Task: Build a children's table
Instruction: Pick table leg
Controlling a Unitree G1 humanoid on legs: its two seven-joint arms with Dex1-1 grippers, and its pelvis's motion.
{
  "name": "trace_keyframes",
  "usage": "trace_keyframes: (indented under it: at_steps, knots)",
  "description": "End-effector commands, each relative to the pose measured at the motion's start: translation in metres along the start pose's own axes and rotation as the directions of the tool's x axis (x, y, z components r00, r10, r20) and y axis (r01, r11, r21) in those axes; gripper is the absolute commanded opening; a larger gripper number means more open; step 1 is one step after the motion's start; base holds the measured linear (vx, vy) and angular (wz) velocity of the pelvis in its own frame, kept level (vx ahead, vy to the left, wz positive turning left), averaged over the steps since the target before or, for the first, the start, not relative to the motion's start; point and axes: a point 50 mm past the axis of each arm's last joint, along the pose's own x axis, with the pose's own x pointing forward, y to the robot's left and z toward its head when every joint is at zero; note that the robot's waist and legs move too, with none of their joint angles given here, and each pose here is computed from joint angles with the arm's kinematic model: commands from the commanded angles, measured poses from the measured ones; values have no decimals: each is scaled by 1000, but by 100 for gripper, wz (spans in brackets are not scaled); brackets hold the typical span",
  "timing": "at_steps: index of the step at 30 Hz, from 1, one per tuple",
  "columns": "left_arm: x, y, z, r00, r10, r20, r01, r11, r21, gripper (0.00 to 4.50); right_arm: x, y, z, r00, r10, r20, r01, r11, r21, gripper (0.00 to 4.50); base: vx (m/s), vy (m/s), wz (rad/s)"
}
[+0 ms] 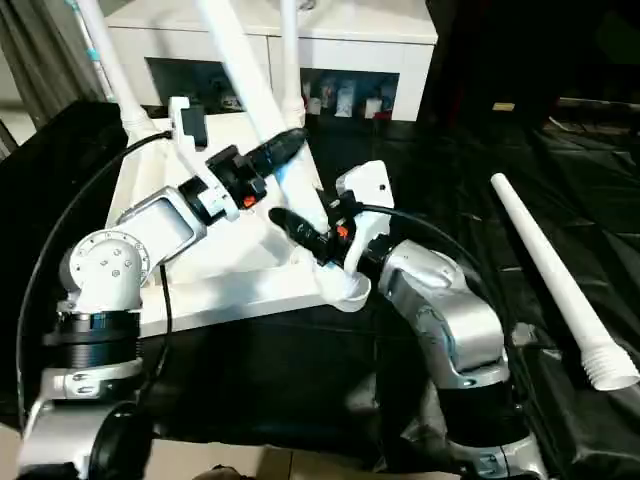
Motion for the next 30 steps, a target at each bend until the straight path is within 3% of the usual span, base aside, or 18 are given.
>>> trace_keyframes:
  at_steps: [1, 5, 7, 13, 21, 30]
  knots:
    - [3, -13, 10, 996, -85, -30, 87, 994, 65, 182, -10, 0, 13, 996, 88, -9, -88, 996, 31, 296, 0, 0, 0]
    - [2, -14, 12, 993, -112, -46, 115, 990, 82, 182, -16, -2, 17, 992, 123, -23, -122, 991, 47, 296, 0, 0, 0]
    - [0, -18, 17, 982, -175, -63, 181, 979, 92, 182, -27, -11, 25, 985, 168, -39, -164, 983, 79, 296, 0, 0, 0]
    - [-2, -22, 21, 966, -251, -57, 255, 965, 63, 182, -32, -14, 28, 980, 193, -48, -186, 974, 128, 296, 0, 0, 0]
    - [-6, -28, 25, 938, -343, -39, 345, 938, 32, 182, -32, -9, 11, 950, 253, -183, -213, 954, 212, 296, 0, 0, 0]
    - [-7, -29, 26, 934, -356, -35, 357, 934, 27, 182, -31, -5, 6, 944, 270, -191, -221, 944, 244, 220, 0, 0, 0]
